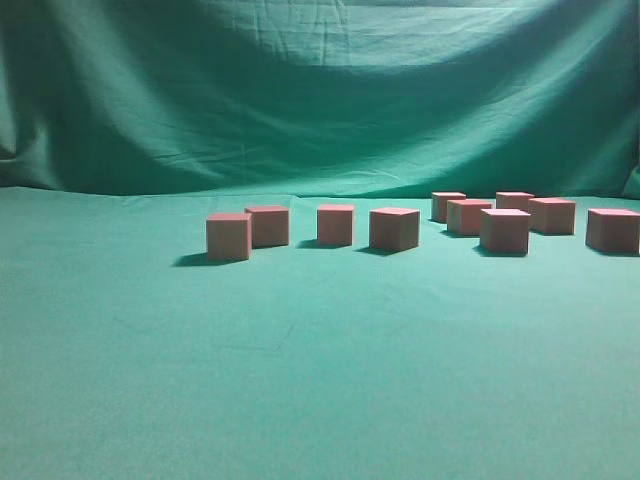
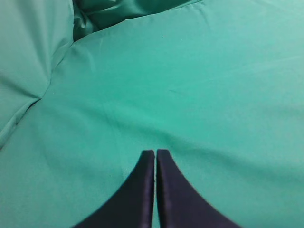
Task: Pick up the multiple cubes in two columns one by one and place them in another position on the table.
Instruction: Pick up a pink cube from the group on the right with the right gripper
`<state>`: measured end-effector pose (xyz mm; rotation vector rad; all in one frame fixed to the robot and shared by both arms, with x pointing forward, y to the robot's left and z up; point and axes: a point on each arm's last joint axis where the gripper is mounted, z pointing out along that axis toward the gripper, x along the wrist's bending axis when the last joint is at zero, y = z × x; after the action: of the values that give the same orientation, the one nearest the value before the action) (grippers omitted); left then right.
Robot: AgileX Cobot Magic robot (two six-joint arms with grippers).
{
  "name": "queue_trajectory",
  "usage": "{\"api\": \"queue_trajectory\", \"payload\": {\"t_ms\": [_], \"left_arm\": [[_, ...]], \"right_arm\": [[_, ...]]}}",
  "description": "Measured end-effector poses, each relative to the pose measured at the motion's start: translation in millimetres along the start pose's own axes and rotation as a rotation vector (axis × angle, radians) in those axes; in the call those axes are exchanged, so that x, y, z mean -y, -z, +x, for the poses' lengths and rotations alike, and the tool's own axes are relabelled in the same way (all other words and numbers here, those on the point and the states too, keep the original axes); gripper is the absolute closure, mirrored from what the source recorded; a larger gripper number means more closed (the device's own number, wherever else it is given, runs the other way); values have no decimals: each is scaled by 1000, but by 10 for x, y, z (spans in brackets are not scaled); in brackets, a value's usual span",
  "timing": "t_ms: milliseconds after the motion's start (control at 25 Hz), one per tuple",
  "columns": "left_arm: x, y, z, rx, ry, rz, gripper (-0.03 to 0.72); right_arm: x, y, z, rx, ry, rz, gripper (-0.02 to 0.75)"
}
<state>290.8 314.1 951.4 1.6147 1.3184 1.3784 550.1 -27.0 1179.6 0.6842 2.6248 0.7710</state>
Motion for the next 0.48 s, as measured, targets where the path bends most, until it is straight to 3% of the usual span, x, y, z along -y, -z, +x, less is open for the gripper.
{"api": "queue_trajectory", "payload": {"t_ms": [160, 320, 480], "left_arm": [[0, 0, 0, 0, 0, 0, 688], [0, 0, 0, 0, 0, 0, 688], [0, 0, 0, 0, 0, 0, 688]], "right_arm": [[66, 511, -144, 206, -182, -43, 244], [292, 983, -206, 268, -328, -92, 244], [702, 1043, -371, 314, -483, -13, 244]]}}
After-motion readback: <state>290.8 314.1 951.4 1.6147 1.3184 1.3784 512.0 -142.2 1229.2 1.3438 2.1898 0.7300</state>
